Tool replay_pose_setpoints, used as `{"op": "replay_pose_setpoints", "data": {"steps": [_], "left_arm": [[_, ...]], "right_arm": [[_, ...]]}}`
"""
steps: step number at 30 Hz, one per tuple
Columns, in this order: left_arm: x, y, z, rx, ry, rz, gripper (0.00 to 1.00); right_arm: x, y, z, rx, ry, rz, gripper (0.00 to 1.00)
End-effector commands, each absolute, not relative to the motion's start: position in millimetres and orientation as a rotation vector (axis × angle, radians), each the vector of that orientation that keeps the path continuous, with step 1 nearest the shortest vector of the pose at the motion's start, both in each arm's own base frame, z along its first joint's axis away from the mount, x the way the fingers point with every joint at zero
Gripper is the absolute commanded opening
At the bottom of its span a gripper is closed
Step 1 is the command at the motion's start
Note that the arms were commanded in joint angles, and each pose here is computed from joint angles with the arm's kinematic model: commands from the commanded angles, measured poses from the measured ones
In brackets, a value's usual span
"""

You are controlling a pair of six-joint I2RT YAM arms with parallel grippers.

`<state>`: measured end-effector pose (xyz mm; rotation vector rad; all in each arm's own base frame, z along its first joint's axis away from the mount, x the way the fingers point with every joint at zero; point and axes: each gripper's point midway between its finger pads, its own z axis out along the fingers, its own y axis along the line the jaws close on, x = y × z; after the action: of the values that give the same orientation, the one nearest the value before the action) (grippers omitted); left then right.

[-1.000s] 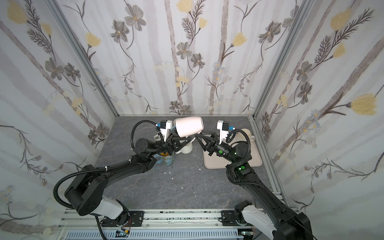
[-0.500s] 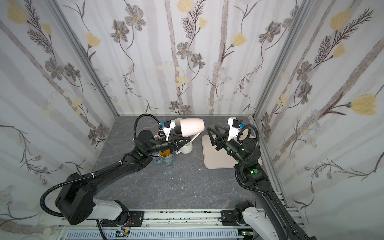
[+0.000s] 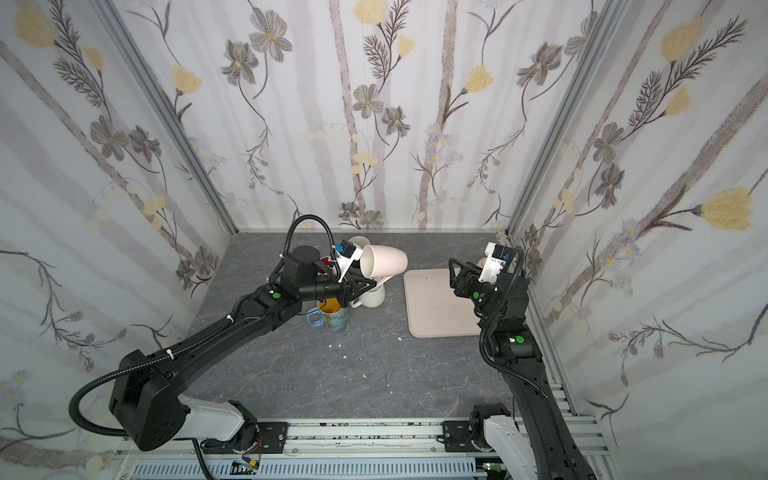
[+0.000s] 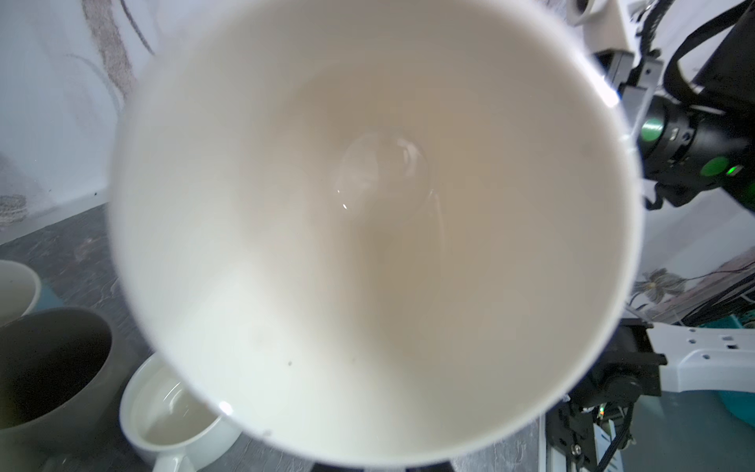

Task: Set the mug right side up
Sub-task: 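Lower pink mug opening-up into mug cluster with left gripper while right withdraws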

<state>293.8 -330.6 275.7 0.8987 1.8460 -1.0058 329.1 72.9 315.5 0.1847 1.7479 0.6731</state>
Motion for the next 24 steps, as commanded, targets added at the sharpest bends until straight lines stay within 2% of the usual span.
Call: {"op": "replay_pose_setpoints", "data": {"steps": [1,7,9,12,24], "left_arm": [[296,-327,262,0.999,1.876,-0.887,0.0],[295,-334,226,1.119,1.999,-0.766,0.0],[295,-335,211,1.157,2.037,-0.711,0.0],[292,-333,182,1.228,2.112,-0.605,0.0],[303,-313,118,1.467,2.287,-0.16,0.0]], "right_arm": [[330,76,313,0.18,1.757,0.713,0.57],[334,76,310,0.181,1.764,0.716,0.58],[334,76,294,0.192,1.794,0.72,0.58],[334,75,290,0.194,1.798,0.728,0.58],[338,68,278,0.21,1.819,0.729,0.58]]}}
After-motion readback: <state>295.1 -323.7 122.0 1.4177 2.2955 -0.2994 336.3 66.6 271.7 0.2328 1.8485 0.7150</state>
